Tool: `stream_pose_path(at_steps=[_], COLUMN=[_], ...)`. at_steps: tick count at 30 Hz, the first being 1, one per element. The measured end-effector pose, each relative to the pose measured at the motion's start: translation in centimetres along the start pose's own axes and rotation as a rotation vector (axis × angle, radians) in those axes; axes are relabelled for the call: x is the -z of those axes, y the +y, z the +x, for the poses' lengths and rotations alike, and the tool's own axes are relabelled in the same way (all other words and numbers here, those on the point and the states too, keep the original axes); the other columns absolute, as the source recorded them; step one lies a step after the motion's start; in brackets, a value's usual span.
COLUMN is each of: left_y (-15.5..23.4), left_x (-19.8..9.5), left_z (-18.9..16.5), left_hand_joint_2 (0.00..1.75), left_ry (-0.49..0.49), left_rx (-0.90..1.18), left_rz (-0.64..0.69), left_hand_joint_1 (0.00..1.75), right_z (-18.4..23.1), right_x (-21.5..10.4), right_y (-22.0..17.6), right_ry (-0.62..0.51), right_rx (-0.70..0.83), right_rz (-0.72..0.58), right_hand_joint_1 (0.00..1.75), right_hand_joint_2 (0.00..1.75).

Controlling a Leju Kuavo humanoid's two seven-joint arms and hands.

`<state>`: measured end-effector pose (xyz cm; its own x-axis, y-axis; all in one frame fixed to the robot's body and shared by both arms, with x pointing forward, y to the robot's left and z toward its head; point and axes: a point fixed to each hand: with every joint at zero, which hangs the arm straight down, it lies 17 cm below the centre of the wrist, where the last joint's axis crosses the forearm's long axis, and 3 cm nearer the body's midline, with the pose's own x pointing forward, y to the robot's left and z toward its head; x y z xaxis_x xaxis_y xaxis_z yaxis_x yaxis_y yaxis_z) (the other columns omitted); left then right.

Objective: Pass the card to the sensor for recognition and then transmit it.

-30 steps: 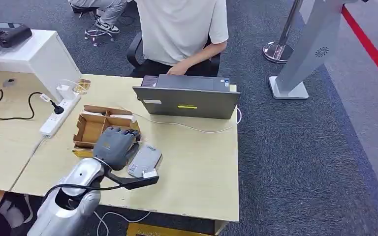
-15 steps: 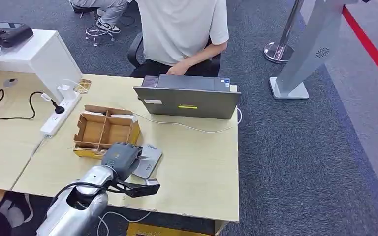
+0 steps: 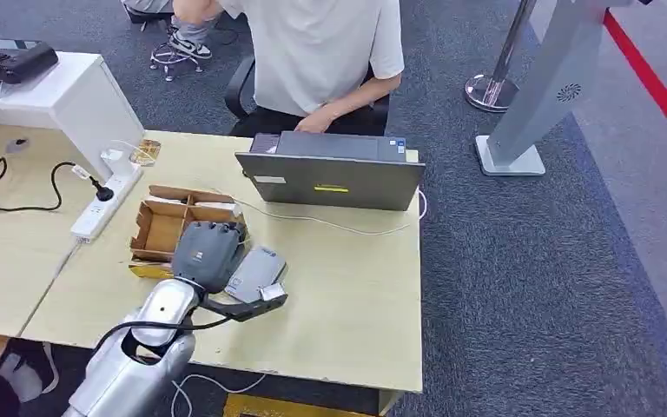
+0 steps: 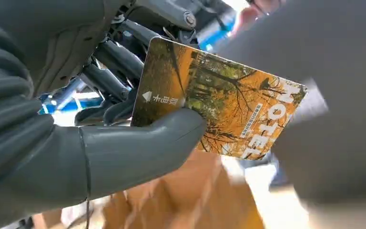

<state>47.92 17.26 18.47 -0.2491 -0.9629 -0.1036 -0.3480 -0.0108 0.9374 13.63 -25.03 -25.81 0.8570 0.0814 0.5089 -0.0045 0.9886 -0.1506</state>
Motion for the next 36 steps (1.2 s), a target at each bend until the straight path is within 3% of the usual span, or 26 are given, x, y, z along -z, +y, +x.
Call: stream_pose_path(at_steps=[4, 7, 13, 17, 18, 24, 36], left_y=[6.4, 10.8, 14.1, 13.1, 13.0, 10.6, 8.4], left_x=[0.7, 1.6, 4.2, 5.7, 5.9, 6.1, 6.1], left_z=[-1.0, -3.6, -9.1, -12.1, -12.8, -15.3, -16.0], left_hand_joint_2=[1.75, 1.75, 1.75, 1.75, 1.75, 1.75, 1.75], left_ry=[-0.007, -0.010, 0.047, 0.109, 0.122, 0.169, 0.176], left_rx=[0.039, 0.089, 0.194, 0.221, 0.225, 0.232, 0.177], left_rz=[0.269, 0.423, 0.467, 0.401, 0.394, 0.324, 0.261], left_hand_joint_1=[1.75, 1.75, 1.75, 1.75, 0.00, 0.00, 0.00], right_z=[0.2, 0.5, 0.6, 0.6, 0.6, 0.5, 0.5], right_x=[-0.1, -0.2, -0.4, -0.3, -0.4, -0.4, -0.3], right_y=[0.2, 1.2, 2.3, 2.3, 2.4, 2.7, 2.6], right_ry=[-0.011, -0.019, -0.015, -0.012, -0.012, -0.002, 0.003], right_rx=[-0.024, -0.048, -0.060, -0.054, -0.051, -0.046, -0.043], right_rz=[-0.021, -0.007, 0.016, 0.018, 0.018, 0.031, 0.051], right_hand_joint_1=[0.00, 0.00, 0.00, 0.00, 0.00, 0.00, 0.00], right_hand_joint_2=[1.75, 1.75, 1.75, 1.75, 1.75, 1.75, 1.75])
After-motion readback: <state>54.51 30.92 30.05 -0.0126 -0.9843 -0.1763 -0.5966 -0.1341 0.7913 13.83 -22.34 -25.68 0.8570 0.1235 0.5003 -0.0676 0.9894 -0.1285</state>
